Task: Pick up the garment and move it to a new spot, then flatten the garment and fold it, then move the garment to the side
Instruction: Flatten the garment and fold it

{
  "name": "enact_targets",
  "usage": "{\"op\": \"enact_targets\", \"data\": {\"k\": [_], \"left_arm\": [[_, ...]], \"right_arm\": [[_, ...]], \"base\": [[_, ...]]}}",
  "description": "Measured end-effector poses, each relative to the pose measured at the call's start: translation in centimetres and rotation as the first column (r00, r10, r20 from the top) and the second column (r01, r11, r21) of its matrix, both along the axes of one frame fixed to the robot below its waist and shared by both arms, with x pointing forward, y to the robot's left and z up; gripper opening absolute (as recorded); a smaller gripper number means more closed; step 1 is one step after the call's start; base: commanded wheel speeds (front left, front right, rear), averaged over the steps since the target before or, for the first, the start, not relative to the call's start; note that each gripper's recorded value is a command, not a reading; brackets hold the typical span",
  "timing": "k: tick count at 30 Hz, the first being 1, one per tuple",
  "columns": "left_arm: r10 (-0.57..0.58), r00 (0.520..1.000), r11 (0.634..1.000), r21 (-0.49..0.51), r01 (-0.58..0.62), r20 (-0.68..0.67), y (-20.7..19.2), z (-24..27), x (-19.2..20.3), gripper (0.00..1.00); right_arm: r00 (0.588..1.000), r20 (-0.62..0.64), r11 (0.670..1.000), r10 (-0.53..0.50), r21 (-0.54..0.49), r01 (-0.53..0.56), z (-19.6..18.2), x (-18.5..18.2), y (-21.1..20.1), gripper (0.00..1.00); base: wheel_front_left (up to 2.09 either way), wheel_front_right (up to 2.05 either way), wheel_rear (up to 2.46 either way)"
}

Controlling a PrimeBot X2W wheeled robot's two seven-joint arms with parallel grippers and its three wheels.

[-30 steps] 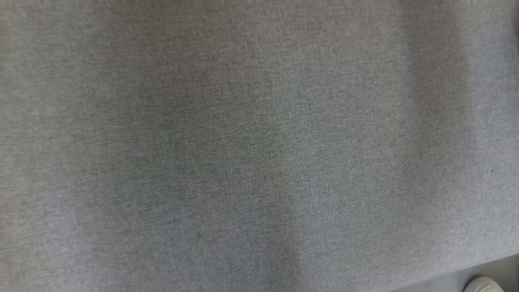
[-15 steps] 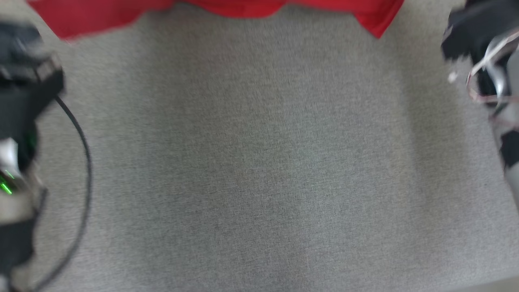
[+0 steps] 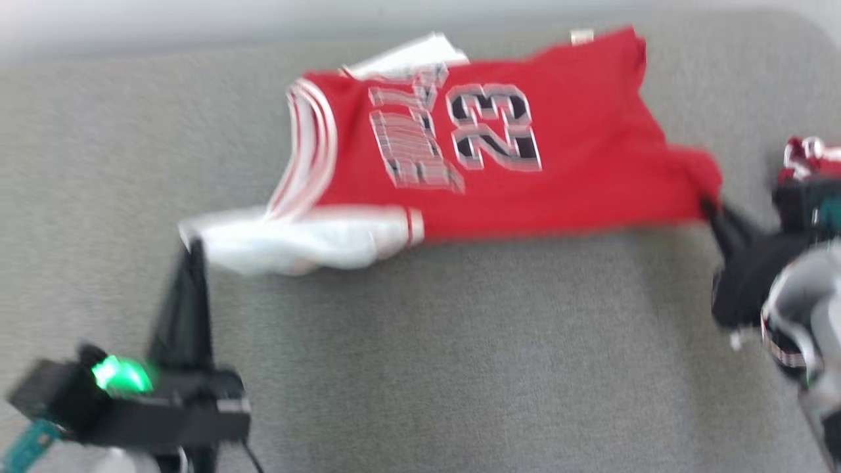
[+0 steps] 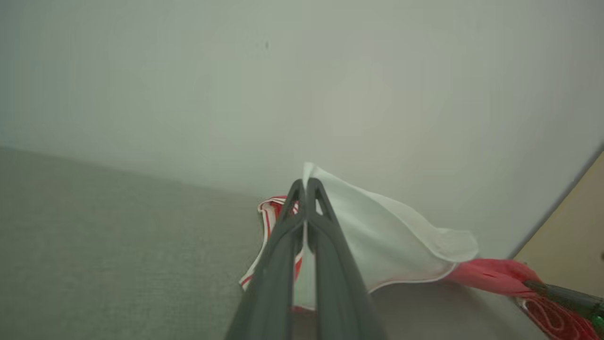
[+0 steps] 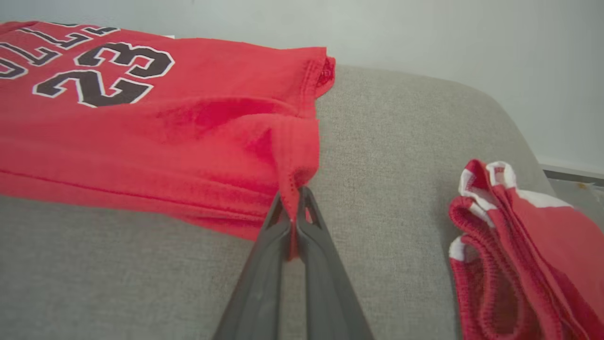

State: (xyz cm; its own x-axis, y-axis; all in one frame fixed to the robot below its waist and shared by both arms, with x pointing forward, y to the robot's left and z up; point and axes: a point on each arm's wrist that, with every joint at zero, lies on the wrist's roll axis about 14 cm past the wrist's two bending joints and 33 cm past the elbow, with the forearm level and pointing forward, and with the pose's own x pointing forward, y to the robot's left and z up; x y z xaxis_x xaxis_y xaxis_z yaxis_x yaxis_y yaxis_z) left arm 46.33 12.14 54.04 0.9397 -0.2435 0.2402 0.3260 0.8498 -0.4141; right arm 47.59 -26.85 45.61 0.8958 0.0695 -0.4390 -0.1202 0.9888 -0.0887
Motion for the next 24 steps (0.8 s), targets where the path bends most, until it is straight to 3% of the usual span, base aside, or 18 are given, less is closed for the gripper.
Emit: {"op": "enact_targets", "data": {"k": [5, 9, 17, 24], "left_arm": [[-0.097, 0.977, 0.991, -0.104, 0.079, -0.190, -0.8, -2.9, -5.1, 0.00], [-0.239, 0.914, 0.953, -0.261, 0.156, -0.327, -2.6, -4.3, -9.4, 0.00], [-0.335, 0.799, 0.901, -0.417, 0.118, -0.499, -2.0, -7.4, -15.4, 0.00], [-0.382, 0.734, 0.870, -0.487, 0.079, -0.562, -1.9, -8.8, -19.0, 0.00]], "right_arm": [[0.995, -0.099, 0.999, -0.011, 0.050, 0.016, -0.7, -4.7, 0.6, 0.00], [0.993, -0.117, 0.998, -0.028, 0.049, 0.034, 0.0, -7.4, 0.4, 0.00], [0.983, -0.157, 0.993, -0.093, 0.058, 0.103, -0.7, -11.2, 0.3, 0.00], [0.966, -0.218, 0.987, -0.141, 0.050, 0.156, -2.3, -14.1, 0.2, 0.00]], "base": [[0.00, 0.00, 0.00], [0.00, 0.00, 0.00], [0.00, 0.00, 0.00], [0.00, 0.00, 0.00]]}}
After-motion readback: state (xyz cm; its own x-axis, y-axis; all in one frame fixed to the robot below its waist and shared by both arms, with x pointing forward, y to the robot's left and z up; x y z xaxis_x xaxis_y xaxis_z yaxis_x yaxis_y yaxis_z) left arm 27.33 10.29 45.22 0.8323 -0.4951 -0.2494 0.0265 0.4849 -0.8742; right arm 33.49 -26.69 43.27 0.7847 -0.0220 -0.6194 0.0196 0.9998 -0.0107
